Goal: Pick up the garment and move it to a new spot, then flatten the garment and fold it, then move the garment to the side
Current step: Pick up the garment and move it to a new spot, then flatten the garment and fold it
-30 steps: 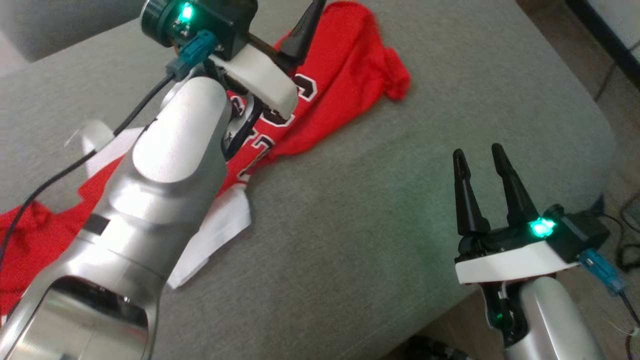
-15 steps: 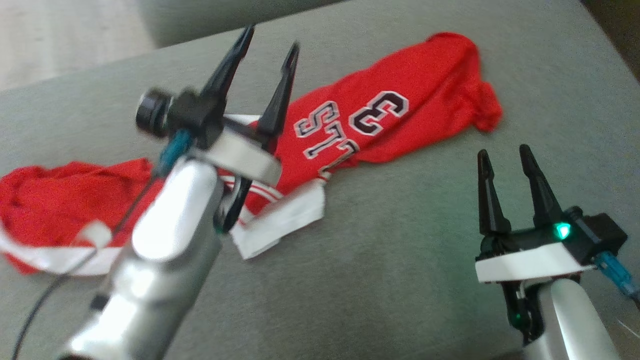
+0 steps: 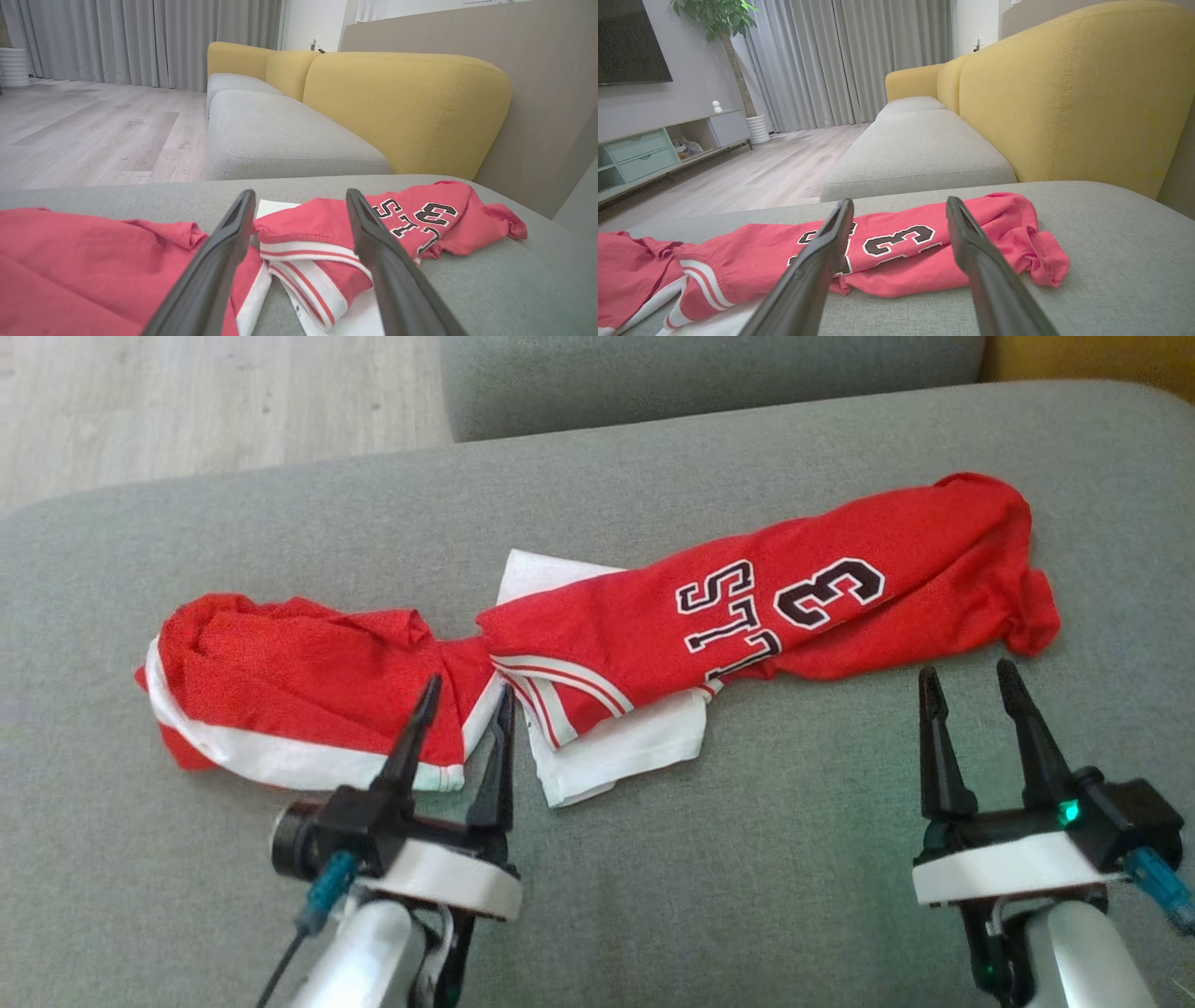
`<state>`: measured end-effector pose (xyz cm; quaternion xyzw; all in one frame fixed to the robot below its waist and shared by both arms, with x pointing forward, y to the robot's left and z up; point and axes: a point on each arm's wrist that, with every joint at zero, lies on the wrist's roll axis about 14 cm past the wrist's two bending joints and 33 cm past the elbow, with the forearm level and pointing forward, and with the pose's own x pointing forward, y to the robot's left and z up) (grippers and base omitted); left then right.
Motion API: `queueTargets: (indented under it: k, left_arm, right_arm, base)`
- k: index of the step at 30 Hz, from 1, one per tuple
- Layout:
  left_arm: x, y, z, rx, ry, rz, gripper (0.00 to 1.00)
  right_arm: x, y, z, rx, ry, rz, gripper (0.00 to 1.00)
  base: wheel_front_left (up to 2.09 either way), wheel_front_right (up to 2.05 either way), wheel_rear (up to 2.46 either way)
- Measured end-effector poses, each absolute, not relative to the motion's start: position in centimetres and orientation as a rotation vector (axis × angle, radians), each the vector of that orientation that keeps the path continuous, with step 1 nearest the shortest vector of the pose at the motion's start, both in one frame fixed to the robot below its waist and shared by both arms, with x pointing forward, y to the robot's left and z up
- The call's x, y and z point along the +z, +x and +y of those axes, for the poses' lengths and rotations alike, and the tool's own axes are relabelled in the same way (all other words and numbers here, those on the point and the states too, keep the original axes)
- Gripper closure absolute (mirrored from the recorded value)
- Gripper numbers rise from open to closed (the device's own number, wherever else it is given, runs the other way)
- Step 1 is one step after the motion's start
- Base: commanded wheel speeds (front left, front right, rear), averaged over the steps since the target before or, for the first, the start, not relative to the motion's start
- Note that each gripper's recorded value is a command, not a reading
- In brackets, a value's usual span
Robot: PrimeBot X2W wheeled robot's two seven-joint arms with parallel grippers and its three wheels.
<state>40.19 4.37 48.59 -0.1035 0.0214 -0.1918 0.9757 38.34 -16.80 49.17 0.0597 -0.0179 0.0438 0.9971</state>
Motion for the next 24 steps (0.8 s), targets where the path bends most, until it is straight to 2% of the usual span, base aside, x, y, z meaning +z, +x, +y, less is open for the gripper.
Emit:
queueTargets:
  k: [11,24]
  left_arm:
    - [47.7,39.7,3.6,-0.402,-0.208,0.068,0.0]
    - [40.0,38.4,0.6,-0.493,-0.155,0.378,0.0]
  right_arm:
    - [48.9,38.1,-17.0,0.082,0.12,-0.026,0.0]
    - [47.4,38.0,-17.5,0.061,0.123,0.017,0.0]
  base:
    - [0.0,0.0,0.0]
    - [0.0,0.0,0.0]
